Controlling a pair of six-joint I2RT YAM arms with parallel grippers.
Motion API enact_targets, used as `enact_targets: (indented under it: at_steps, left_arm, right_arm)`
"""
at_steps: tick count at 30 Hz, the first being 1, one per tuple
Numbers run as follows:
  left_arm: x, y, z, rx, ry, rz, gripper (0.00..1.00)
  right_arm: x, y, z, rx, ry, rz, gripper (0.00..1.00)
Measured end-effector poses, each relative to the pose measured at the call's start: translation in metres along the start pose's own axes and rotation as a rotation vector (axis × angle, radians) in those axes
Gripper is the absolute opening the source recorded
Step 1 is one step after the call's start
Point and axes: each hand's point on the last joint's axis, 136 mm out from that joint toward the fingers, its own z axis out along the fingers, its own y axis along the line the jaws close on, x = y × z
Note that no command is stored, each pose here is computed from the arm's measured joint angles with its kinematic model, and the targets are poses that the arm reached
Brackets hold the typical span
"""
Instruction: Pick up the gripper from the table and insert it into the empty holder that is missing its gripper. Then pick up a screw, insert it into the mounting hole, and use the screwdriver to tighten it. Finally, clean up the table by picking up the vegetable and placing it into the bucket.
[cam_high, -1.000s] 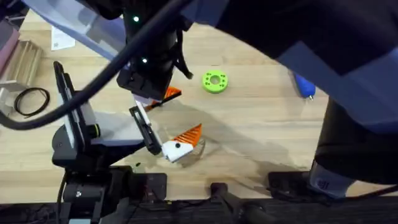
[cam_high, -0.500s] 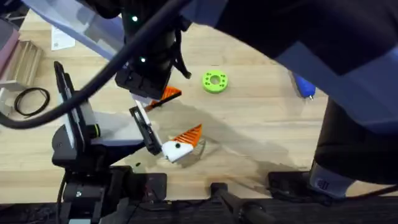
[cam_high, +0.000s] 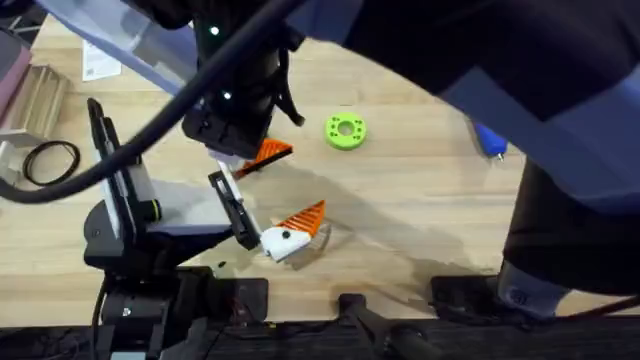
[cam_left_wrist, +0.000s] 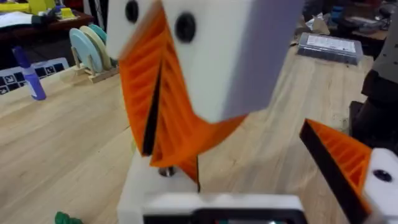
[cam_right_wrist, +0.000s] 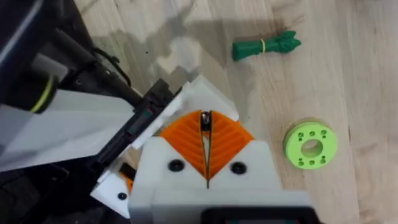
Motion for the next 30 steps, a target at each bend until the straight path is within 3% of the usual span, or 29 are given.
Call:
enact_targets:
  at_steps: [30]
  left_arm:
    - [-0.0001,-0.0004,0.0000,0.002,0.000,0.002,0.986]
  right_arm:
    - [-0.0005,-0.0026,-0.0039,0.003,-0.007,0.009,0.006]
